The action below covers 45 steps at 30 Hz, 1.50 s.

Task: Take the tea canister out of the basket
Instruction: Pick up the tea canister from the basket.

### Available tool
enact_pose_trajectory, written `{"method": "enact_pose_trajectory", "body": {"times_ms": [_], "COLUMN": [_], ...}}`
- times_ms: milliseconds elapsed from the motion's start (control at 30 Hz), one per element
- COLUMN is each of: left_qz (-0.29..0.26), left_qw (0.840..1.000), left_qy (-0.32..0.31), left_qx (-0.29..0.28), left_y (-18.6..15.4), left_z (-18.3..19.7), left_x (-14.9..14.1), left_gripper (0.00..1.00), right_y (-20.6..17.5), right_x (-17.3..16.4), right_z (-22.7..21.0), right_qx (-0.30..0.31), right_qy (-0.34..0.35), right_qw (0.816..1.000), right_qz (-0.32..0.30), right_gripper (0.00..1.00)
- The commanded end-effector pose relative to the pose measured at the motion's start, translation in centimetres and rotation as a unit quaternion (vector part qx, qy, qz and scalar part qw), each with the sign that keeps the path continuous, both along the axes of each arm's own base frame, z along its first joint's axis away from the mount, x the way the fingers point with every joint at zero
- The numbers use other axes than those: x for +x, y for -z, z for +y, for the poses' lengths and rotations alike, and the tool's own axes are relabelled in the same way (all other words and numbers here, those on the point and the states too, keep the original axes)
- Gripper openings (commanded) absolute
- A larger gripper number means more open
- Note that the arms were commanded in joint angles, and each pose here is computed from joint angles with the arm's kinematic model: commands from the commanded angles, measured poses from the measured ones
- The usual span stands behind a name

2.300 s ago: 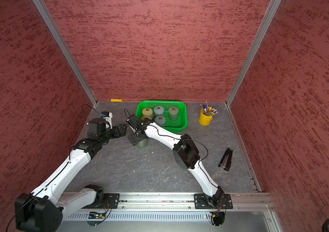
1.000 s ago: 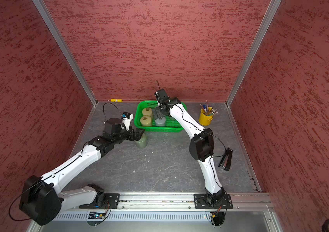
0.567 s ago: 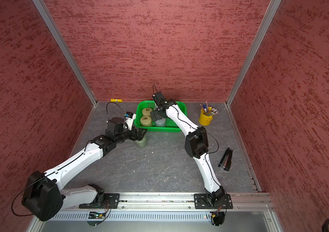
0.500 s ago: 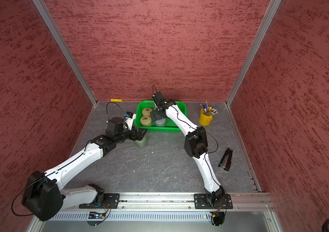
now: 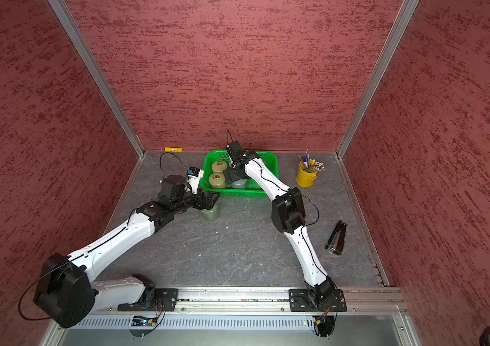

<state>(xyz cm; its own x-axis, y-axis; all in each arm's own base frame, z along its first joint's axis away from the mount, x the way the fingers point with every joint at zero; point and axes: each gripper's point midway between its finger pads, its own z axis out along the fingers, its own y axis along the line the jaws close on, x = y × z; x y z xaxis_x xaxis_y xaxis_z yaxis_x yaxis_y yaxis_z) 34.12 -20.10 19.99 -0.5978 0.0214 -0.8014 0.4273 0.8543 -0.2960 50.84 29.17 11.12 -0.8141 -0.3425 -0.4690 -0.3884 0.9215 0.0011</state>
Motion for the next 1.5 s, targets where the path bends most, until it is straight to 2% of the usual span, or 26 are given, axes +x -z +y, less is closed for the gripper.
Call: {"method": "enact_pose_trajectory", "body": {"times_ms": [0,533,767,967,1167,1233,1333,1467], "left_qz": [-0.008,-0.009,-0.01,-0.01,-0.012,-0.013,-0.012,-0.011], "left_qw": [1.0,1.0,1.0,1.0,1.0,1.0,1.0,1.0], "left_qy": [0.009,0.008,0.006,0.005,0.005,0.004,0.001,-0.003], "left_qx": [-0.011,-0.009,-0.008,-0.009,-0.008,-0.008,-0.01,-0.011], "left_y": [-0.8,-0.7,-0.8,-0.8,-0.9,-1.0,-1.2,-1.3], "left_z": [-0.7,-0.7,-0.6,-0.6,-0.6,-0.6,-0.5,-0.4], "left_x": [0.1,0.1,0.1,0.1,0.2,0.2,0.2,0.3], "left_gripper": [1.0,1.0,1.0,1.0,1.0,1.0,1.0,1.0], "right_y": [0.0,2.1,2.0,1.8,1.6,1.1,0.3,-1.7], "right_x": [0.9,0.7,0.7,0.5,0.6,0.7,0.8,0.9], "right_z": [0.0,0.0,0.0,0.1,0.0,-0.1,-0.2,-0.3], "right_qx": [0.014,0.011,0.015,0.016,0.014,0.015,0.016,0.021], "right_qy": [0.008,0.005,0.007,0.005,0.008,0.009,0.011,0.013], "right_qw": [1.0,1.0,1.0,1.0,1.0,1.0,1.0,1.0], "right_qz": [-0.005,0.018,0.019,0.021,0.017,0.012,0.003,-0.018], "right_gripper": [0.99,0.94,0.83,0.63,0.15,0.06,0.0,0.0]}}
